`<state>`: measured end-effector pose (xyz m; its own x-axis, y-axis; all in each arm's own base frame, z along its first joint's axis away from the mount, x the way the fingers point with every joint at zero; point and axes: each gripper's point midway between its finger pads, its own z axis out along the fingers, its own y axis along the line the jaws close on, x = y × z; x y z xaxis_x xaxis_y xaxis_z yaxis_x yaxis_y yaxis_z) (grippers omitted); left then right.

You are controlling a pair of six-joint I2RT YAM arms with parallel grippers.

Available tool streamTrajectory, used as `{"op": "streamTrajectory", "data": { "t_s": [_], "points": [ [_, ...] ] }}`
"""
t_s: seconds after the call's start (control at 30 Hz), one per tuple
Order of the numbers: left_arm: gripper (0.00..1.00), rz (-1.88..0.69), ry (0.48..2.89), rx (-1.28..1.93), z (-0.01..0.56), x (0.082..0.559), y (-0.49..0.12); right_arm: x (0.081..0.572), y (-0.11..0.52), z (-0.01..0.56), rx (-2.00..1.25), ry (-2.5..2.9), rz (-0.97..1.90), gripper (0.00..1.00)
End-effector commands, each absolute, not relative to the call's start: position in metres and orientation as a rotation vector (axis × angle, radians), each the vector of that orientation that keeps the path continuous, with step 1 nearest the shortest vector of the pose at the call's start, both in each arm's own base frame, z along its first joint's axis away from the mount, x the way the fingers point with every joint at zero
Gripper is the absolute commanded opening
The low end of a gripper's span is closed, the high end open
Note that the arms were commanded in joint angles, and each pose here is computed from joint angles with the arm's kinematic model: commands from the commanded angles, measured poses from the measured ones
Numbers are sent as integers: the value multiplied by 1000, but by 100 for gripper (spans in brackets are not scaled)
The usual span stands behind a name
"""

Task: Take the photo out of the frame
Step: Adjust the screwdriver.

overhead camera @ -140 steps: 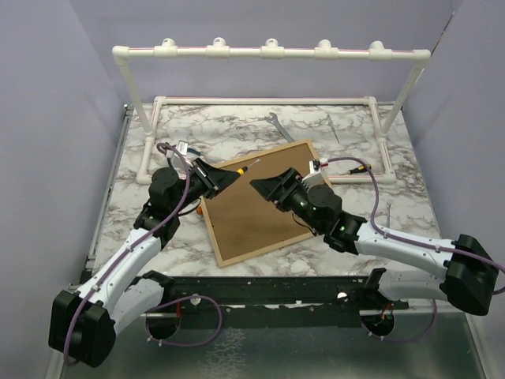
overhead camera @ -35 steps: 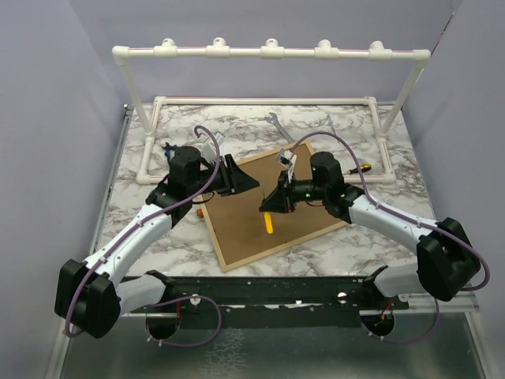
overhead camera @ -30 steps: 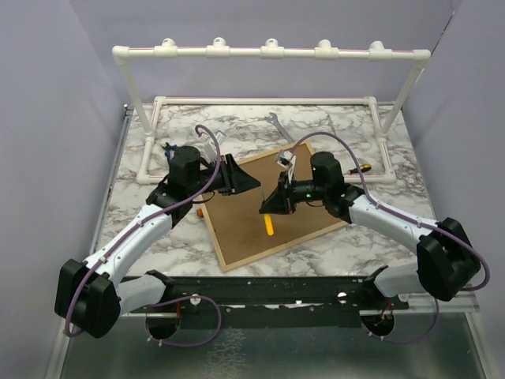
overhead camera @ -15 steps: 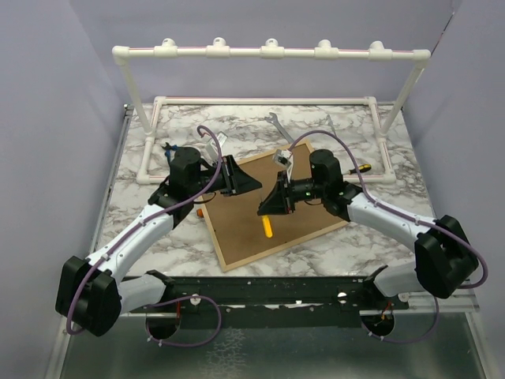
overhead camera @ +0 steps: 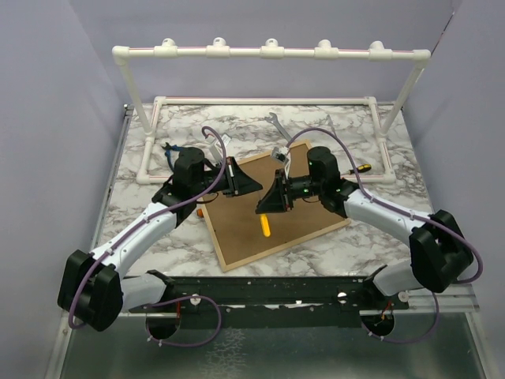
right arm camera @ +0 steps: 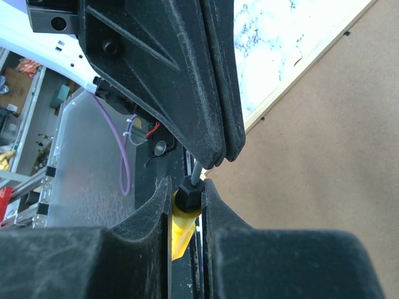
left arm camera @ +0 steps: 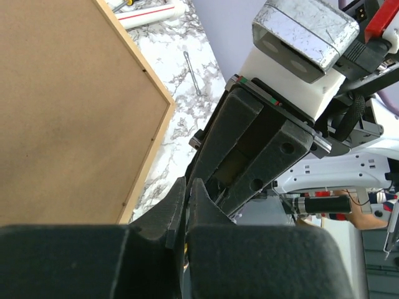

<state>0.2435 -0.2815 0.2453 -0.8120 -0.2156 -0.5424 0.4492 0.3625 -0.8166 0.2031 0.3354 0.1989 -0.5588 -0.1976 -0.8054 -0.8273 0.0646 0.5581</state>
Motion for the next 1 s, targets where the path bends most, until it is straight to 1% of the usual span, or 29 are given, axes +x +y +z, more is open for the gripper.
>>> {"op": "streamTrajectory", "data": {
  "t_s": [0.0, 0.07, 0.1, 0.2, 0.33, 0.37, 0.53, 0.63, 0.83, 0.97],
  "points": [
    [0, -1500, 2037, 235, 244, 240, -285, 205, 339, 207, -1040, 1773, 1530, 29],
    [0, -1467, 2029, 204, 246, 245, -283, 209, 336, 208, -1005, 1770, 1478, 52],
    [0, -1453, 2021, 189, 247, 248, -282, 211, 334, 210, -978, 1765, 1447, 61],
    [0, -1430, 1986, 131, 256, 257, -279, 222, 326, 218, -839, 1767, 1364, 76],
    [0, -1489, 1887, 34, 284, 268, -279, 237, 312, 239, -525, 1787, 1331, 98],
    [0, -1509, 1856, -9, 293, 271, -279, 237, 309, 248, -453, 1772, 1354, 100],
    [0, -1657, 1625, -232, 339, 282, -268, 237, 290, 284, -97, 1646, 1497, 100],
    [0, -1711, 1526, -299, 358, 286, -262, 243, 282, 300, 86, 1606, 1574, 100],
    [0, -1745, 1441, -337, 381, 291, -258, 241, 281, 335, 212, 1479, 1767, 90],
    [0, -1752, 1408, -352, 387, 291, -256, 242, 283, 341, 301, 1439, 1864, 78]
  ]
}}
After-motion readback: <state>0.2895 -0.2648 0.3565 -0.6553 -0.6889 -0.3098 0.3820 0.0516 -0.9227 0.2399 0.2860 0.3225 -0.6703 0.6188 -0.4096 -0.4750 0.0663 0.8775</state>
